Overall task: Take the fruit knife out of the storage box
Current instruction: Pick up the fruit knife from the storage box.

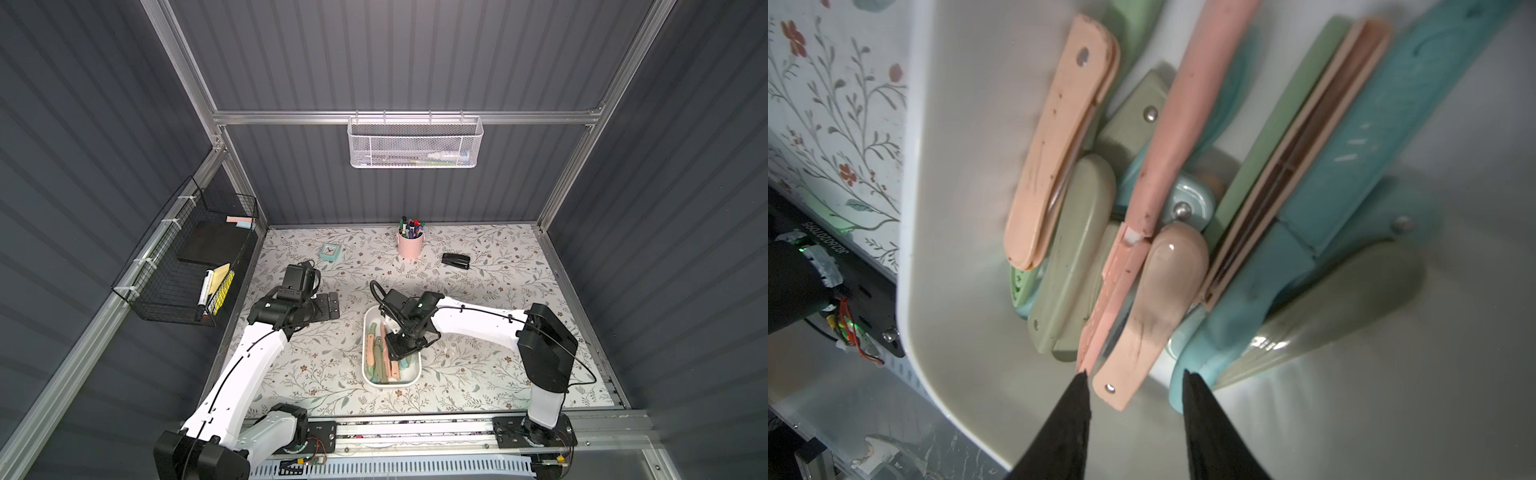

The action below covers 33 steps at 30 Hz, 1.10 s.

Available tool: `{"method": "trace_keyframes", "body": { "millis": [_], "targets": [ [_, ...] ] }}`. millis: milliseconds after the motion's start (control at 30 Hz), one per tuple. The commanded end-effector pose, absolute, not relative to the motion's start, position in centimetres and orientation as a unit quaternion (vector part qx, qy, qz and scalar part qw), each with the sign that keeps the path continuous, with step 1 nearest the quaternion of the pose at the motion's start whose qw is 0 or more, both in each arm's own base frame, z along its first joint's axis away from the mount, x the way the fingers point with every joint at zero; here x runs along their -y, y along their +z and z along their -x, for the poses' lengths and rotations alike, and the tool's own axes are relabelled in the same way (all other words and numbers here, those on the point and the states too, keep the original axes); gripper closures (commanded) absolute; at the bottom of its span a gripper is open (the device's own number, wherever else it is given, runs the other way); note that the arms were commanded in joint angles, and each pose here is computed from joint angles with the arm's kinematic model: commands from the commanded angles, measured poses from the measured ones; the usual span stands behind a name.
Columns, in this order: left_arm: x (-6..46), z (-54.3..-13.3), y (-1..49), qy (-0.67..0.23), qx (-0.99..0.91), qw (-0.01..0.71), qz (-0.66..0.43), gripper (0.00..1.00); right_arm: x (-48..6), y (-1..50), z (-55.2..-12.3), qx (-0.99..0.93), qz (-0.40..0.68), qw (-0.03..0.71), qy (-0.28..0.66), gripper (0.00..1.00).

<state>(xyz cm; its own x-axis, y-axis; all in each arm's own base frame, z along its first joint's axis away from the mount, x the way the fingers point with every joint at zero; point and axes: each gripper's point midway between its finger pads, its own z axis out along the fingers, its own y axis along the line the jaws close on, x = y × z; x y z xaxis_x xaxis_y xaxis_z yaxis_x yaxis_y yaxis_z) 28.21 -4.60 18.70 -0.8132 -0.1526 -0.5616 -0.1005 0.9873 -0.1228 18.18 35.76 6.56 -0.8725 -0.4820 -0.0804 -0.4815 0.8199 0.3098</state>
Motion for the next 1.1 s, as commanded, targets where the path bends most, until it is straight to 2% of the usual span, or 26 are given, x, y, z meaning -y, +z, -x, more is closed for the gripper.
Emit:
{"method": "trace_keyframes", "body": {
  "millis": [0,500,900,1067],
  "targets": [
    [4.6,-27.6,18.3,-0.043,-0.953,0.291,0.071,0.01,-35.9,6.5,-18.3,0.959,-0.242,0.011,-0.15,0.59],
    [4.8,-27.7,18.1,-0.048,-0.954,0.289,0.069,0.01,-35.2,4.5,-19.3,0.967,-0.226,0.021,-0.117,0.56],
    [5.9,-27.9,18.1,-0.076,-0.953,0.286,0.056,0.01,-35.7,3.2,-19.4,0.966,-0.228,0.037,-0.119,0.58],
    [8.0,-27.9,18.6,-0.133,-0.947,0.29,0.03,0.01,-35.4,2.8,-19.5,0.967,-0.226,0.036,-0.109,0.66]
  ]
}}
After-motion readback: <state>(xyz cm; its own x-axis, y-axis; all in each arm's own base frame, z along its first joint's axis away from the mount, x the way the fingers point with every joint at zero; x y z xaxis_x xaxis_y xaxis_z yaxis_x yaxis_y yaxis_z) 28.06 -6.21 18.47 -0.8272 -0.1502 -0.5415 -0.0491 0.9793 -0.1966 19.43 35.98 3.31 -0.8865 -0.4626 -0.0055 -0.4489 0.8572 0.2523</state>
